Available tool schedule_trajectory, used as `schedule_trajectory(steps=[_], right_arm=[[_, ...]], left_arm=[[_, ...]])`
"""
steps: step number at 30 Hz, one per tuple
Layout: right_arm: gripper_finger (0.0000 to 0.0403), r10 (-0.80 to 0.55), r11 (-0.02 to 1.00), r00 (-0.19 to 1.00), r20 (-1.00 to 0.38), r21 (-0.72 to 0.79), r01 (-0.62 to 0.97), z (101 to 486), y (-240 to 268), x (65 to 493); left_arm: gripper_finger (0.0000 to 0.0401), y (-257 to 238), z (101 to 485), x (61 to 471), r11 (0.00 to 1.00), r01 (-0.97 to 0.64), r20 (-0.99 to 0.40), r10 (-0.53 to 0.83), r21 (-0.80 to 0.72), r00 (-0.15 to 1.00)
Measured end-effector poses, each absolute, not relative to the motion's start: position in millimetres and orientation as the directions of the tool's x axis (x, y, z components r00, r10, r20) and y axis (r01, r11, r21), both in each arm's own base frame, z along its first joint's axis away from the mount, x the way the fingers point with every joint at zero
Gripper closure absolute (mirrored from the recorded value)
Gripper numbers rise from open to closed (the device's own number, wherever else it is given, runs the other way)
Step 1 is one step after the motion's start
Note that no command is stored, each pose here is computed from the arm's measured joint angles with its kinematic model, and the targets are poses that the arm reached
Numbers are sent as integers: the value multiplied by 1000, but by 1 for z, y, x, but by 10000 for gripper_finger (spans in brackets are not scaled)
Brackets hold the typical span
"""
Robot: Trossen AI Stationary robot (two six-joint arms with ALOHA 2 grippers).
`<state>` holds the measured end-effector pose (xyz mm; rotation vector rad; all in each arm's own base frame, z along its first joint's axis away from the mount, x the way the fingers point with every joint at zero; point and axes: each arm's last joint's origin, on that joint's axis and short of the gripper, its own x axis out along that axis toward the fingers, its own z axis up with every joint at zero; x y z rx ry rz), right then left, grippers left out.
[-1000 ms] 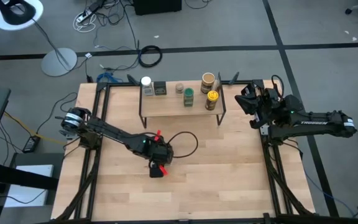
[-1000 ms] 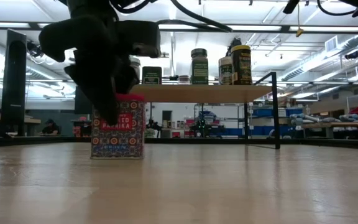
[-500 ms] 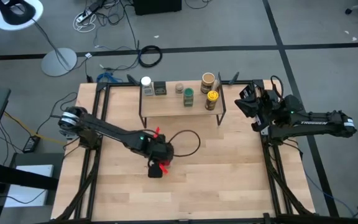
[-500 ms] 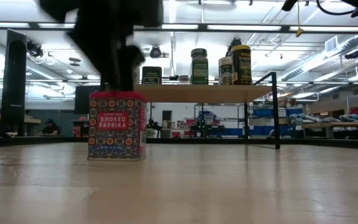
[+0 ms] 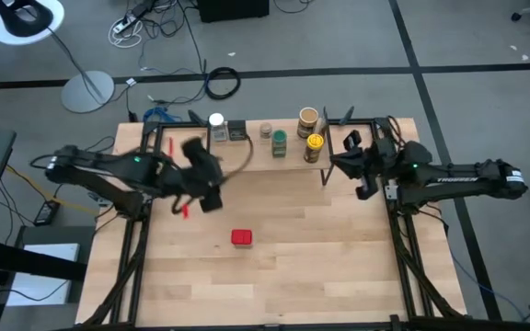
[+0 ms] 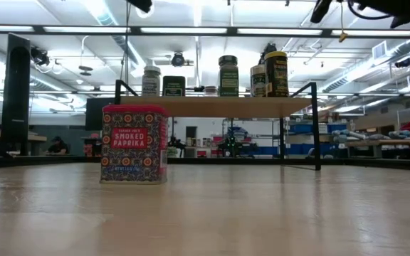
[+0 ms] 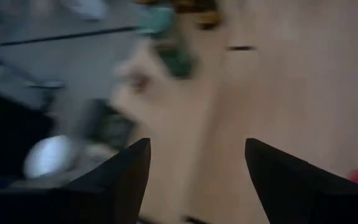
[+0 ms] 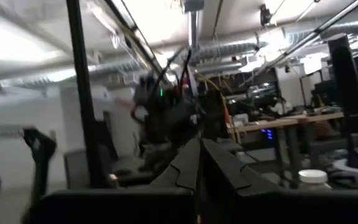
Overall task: Shelf spices
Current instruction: Remove the yellow seasoning can from the shelf
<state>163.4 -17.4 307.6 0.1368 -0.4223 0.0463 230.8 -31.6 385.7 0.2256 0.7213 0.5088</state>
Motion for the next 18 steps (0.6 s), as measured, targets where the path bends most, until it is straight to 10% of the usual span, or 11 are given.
schedule_trajectory(steps=[18], right_arm=[[258, -27, 999, 924, 382, 27, 18, 307, -19, 190]], left_arm=[[141, -10, 403, 202, 701, -528, -436, 712, 479, 550]])
